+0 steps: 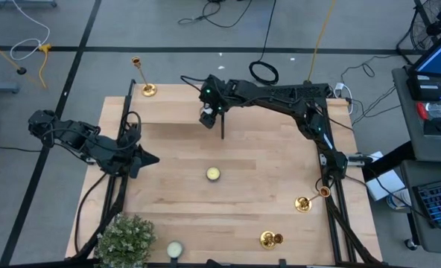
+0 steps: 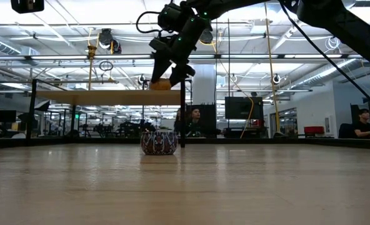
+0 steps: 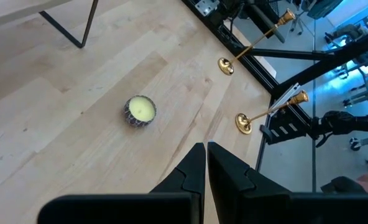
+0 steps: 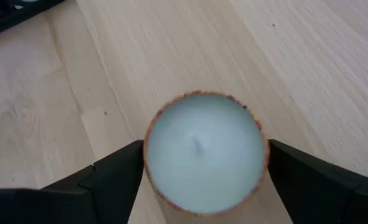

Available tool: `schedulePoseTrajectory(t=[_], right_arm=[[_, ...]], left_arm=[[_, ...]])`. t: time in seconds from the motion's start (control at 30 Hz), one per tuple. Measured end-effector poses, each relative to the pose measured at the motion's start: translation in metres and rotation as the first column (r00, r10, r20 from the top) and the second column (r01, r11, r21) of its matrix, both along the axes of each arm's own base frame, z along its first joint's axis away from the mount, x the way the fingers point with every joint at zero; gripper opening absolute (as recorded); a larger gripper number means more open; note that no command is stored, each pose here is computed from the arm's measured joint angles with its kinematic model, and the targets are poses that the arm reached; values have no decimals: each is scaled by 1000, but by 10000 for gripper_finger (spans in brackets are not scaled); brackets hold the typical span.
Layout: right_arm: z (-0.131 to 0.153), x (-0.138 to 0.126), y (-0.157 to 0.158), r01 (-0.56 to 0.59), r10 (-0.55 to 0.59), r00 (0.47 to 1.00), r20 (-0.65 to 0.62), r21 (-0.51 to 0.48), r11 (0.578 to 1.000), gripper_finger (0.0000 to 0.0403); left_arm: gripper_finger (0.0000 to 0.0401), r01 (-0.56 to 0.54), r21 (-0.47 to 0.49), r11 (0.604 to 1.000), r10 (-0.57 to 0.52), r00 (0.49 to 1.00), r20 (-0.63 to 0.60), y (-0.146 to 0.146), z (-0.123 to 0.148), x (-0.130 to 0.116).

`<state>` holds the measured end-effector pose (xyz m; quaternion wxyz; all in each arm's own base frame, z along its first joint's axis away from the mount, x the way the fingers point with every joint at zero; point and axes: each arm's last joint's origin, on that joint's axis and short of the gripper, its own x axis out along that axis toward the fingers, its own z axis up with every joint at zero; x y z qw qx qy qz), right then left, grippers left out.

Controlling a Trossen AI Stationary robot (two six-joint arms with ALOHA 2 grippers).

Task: Pick & Place candle stick holders
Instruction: Put the orange scented candle on the shelf

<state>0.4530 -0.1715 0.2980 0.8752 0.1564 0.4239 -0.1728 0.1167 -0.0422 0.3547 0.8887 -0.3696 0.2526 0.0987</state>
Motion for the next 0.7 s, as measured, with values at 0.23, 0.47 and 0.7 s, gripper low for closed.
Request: schedulePoseTrajectory(t=[0.23,0.47,0.7], right_arm=[[2,3,-1,6,-6,999,39,-9,1000,320],[22,1,0,53,-53,987,152,3,999,320],[84,-20,5,116,-116,918,379,22,993,320]], left_arm=[[21,-1,-2,1000,1,1000,0,0,0,0],[21,-34,18,999,34,999,10,1,0,0],[21,-33,58,998,32,999,21,2,1,1]])
